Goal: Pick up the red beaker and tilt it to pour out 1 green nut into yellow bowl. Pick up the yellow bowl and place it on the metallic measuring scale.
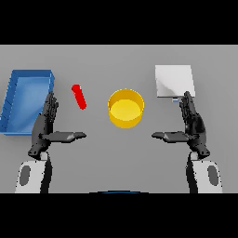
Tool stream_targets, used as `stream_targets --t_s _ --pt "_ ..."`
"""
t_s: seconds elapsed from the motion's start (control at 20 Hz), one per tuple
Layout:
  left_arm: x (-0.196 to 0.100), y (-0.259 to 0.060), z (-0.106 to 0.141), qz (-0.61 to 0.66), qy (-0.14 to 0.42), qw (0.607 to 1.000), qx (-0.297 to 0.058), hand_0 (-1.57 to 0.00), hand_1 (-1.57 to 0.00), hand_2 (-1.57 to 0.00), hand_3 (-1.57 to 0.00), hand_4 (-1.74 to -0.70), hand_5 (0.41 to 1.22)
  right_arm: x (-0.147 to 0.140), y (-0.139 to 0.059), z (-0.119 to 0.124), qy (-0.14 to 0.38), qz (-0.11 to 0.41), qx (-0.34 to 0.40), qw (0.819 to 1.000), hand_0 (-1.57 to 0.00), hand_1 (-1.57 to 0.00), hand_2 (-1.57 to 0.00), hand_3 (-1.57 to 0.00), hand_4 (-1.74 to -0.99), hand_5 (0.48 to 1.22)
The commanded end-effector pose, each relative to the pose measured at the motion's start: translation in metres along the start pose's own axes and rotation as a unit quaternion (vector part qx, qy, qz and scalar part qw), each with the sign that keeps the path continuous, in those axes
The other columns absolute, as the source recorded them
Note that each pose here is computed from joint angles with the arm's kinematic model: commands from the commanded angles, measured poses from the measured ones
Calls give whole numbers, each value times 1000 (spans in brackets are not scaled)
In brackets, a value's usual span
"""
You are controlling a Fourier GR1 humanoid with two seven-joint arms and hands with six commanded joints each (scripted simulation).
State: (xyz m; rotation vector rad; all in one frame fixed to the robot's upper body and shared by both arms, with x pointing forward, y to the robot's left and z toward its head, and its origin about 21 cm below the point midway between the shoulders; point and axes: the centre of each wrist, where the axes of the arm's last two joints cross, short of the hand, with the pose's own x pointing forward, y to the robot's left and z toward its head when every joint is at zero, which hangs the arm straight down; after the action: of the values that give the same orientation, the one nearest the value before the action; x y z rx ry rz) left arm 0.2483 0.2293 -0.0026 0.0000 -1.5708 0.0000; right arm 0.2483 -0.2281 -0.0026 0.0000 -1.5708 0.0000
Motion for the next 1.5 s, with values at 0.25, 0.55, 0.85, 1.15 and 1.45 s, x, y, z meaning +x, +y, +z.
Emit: stream_targets --t_s 0.25,0.55,0.85,1.15,1.45 --pt "-1 -5 3 0 -1 1000 -1 1 1 1 1 -1141 660 -1 7 -2 -1 -3 4 1000 1 1 1 1 -1071 578" --pt "28 -8 34 -97 -29 994 -47 1 1 1 1 -1136 657 14 15 19 -79 167 20 983 1 1 1 1 -1084 585" --pt "16 -11 14 -105 20 993 -55 1 1 1 1 -1137 647 16 13 21 -80 139 41 986 1 1 1 1 -1180 627" --pt "0 -10 -32 -113 32 991 -61 1 1 1 1 -1177 644 13 12 21 -72 122 45 989 1 1 1 1 -1220 626" --pt "-6 -15 -67 -118 23 990 -78 1 1 1 1 -1197 646 15 9 21 -74 129 42 988 1 1 1 1 -1218 626"
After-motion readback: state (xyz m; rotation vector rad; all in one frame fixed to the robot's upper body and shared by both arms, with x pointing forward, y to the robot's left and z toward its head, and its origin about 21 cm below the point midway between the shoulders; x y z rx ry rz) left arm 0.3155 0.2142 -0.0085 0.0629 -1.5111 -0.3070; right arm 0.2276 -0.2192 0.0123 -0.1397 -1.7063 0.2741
